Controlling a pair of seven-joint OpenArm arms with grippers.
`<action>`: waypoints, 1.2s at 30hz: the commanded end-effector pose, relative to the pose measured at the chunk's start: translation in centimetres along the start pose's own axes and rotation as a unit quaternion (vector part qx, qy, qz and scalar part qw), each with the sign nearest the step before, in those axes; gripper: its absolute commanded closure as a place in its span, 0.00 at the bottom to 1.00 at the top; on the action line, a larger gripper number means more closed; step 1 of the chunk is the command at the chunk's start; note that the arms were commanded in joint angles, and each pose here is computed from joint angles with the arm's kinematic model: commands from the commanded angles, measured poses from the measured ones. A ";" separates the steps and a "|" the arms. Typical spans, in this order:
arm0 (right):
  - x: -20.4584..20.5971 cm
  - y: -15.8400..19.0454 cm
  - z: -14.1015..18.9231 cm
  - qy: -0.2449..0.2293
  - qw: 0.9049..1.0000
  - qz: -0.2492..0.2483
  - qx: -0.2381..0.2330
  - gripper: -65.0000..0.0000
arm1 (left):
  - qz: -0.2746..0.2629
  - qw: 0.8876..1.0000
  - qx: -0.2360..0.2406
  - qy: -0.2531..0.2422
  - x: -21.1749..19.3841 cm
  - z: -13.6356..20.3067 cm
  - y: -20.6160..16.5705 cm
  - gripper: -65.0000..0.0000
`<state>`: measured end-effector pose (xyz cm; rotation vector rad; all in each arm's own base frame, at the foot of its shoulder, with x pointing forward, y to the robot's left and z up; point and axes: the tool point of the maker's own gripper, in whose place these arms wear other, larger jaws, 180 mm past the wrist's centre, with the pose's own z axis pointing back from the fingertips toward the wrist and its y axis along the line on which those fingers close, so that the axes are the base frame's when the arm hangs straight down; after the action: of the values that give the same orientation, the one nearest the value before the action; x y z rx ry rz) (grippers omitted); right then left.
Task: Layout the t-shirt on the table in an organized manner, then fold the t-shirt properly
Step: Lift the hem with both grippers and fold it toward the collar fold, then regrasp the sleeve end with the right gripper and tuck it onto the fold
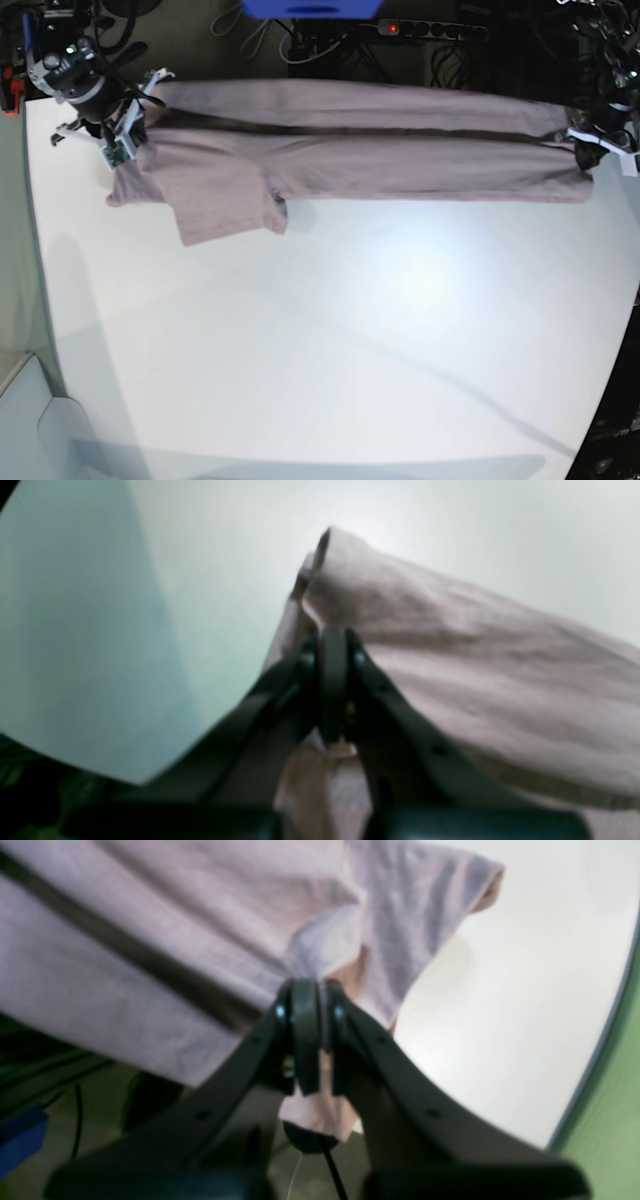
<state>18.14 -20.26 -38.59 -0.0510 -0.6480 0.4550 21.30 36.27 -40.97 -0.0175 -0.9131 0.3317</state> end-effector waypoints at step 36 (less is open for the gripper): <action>5.4 -7.8 1.0 -0.006 0.996 0.037 -0.085 0.46 | -0.022 0.999 -0.028 0.034 -0.2 -1.3 -1.4 0.49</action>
<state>23.27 -25.33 -34.55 -0.2357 -0.6283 0.4655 22.40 34.47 -42.34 -0.0749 -0.8482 0.2720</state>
